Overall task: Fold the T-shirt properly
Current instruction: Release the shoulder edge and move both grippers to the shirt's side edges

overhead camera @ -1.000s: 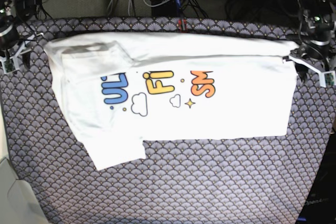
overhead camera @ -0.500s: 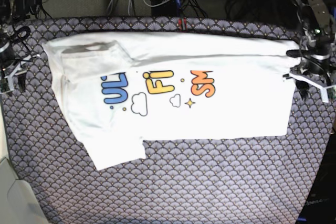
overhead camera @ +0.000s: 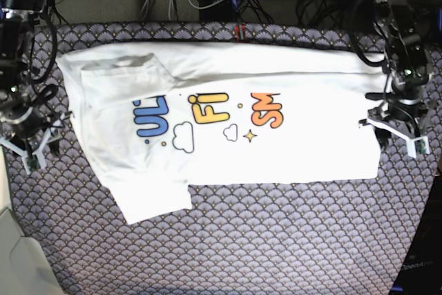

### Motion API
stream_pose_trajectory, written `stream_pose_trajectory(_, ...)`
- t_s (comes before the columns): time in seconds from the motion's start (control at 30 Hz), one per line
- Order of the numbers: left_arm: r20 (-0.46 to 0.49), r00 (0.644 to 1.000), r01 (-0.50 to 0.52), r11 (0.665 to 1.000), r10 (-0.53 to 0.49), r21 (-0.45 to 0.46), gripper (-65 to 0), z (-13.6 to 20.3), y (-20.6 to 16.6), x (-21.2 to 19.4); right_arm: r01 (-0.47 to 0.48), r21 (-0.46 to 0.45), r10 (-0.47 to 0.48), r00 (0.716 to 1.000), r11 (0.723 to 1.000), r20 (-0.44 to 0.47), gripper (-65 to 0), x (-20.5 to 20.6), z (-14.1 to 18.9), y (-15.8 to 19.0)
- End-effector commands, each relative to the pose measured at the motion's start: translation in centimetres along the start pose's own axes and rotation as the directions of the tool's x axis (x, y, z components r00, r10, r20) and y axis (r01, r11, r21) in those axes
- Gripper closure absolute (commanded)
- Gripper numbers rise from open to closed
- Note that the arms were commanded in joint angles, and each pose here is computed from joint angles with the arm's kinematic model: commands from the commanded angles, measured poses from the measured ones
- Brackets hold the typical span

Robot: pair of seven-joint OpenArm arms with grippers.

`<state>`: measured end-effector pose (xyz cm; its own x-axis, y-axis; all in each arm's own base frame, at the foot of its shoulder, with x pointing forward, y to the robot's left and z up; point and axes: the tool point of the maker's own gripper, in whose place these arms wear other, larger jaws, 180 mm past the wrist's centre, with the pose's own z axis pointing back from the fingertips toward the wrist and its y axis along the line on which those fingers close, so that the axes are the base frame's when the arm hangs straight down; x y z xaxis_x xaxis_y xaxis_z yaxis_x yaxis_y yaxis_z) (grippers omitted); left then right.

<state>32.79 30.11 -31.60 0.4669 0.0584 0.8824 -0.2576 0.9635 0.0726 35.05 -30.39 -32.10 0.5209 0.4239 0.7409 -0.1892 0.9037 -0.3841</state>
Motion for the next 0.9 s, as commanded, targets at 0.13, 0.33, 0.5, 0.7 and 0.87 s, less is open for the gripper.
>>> stream_pose_trajectory(0.13, 0.064, 0.998, -0.019, 1.000, 0.018, 0.008, -33.9, -1.1, 0.3, 2.6, 0.010, -0.021, -0.009, 0.999, 1.000, 0.040, -31.7, 2.8, -2.0, -1.8)
stream_pose_trajectory(0.33, 0.051, 0.998, -0.043, 0.999, 0.042, 0.016, -33.9, -3.2, 0.9, 3.3, -0.001, 0.052, -0.002, 0.998, 0.999, 0.068, -35.7, 6.3, -5.2, 0.4)
stream_pose_trajectory(0.5, 0.028, 0.999, -0.045, 0.999, 0.045, 0.014, -33.9, -5.3, 1.2, 3.9, 0.022, 0.113, -0.028, 0.998, 0.993, 0.055, -35.8, 8.6, -8.4, 2.1)
stream_pose_trajectory(0.7, 0.031, 0.999, -0.015, 1.000, 0.015, 0.015, -33.9, -5.8, 1.4, 4.8, 0.122, 0.155, -0.125, 0.992, 0.980, 0.010, -35.8, 8.6, -11.3, 3.1)
stream_pose_trajectory(0.87, 0.053, 0.999, -0.007, 1.000, 0.006, 0.020, -33.9, -5.9, 1.7, 6.0, 0.157, 0.180, -0.160, 0.987, 0.971, 0.005, -35.8, 7.2, -12.0, 4.5)
